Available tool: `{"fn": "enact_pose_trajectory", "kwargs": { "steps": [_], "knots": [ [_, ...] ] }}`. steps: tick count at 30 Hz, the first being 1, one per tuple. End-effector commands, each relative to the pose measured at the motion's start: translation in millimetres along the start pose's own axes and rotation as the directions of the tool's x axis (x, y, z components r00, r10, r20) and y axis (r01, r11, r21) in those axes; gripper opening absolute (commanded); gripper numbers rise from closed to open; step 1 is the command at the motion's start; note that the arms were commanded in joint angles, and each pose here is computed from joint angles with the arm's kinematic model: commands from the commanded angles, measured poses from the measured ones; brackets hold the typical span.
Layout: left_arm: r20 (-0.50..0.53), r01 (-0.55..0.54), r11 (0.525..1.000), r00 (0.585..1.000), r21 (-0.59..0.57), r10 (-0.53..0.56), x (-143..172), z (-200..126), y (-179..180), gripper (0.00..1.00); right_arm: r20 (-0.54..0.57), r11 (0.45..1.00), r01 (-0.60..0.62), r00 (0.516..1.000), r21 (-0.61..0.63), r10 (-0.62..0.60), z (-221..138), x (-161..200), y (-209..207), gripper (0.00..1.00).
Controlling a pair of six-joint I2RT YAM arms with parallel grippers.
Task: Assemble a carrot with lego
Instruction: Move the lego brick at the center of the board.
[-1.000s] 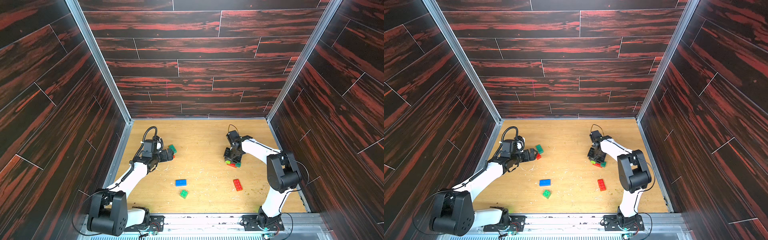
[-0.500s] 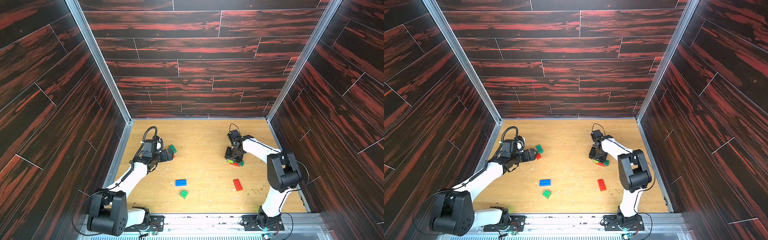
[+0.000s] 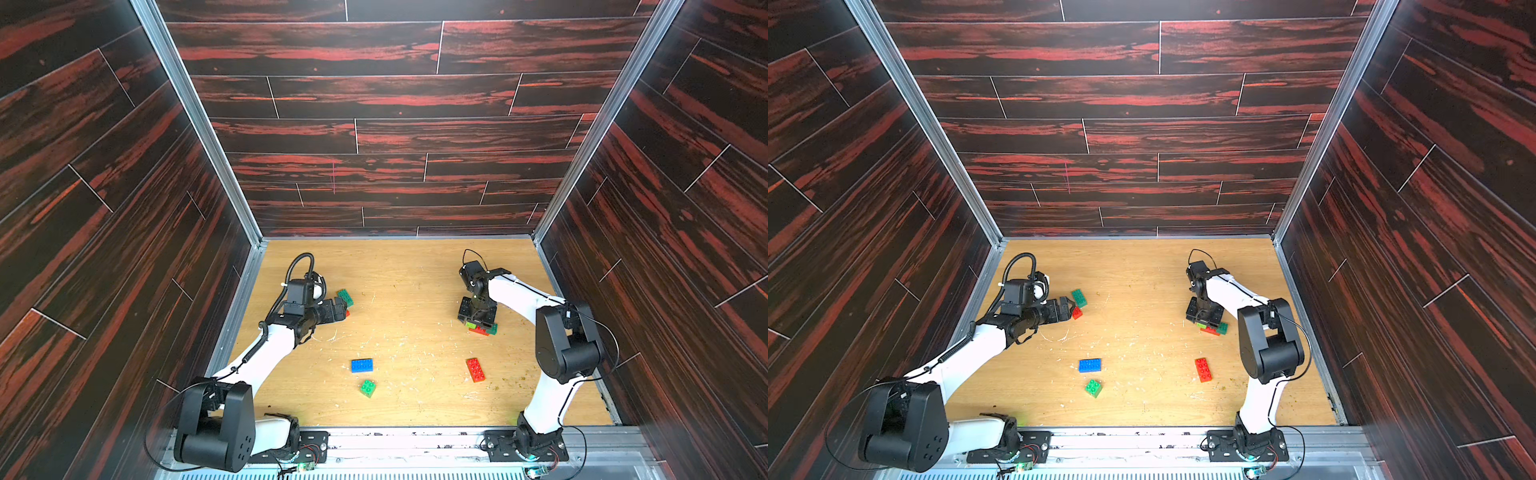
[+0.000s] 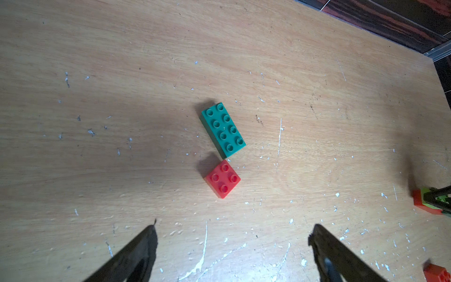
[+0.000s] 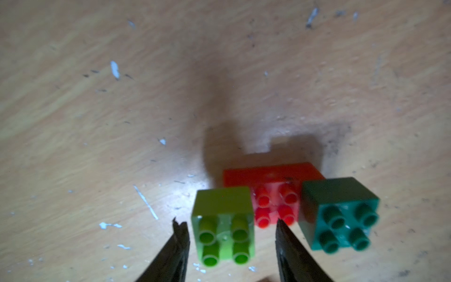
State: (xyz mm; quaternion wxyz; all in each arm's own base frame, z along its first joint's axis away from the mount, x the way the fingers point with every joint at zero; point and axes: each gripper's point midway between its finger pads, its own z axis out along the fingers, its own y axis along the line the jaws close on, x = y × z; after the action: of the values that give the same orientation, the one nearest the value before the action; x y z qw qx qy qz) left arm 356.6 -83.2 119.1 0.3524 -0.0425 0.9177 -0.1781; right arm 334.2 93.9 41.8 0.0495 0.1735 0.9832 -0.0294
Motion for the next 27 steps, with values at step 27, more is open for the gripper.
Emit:
{"fn": "enact_pose_trajectory", "kwargs": {
  "steps": [27],
  "knots": [
    [-0.312, 0.085, 0.976, 0.939, -0.199, -0.145, 104, -36, -29, 0.92, 0.031, 0.976, 0.129, 0.992, -0.173, -0.125, -75, 46, 33, 0.80]
  ]
}}
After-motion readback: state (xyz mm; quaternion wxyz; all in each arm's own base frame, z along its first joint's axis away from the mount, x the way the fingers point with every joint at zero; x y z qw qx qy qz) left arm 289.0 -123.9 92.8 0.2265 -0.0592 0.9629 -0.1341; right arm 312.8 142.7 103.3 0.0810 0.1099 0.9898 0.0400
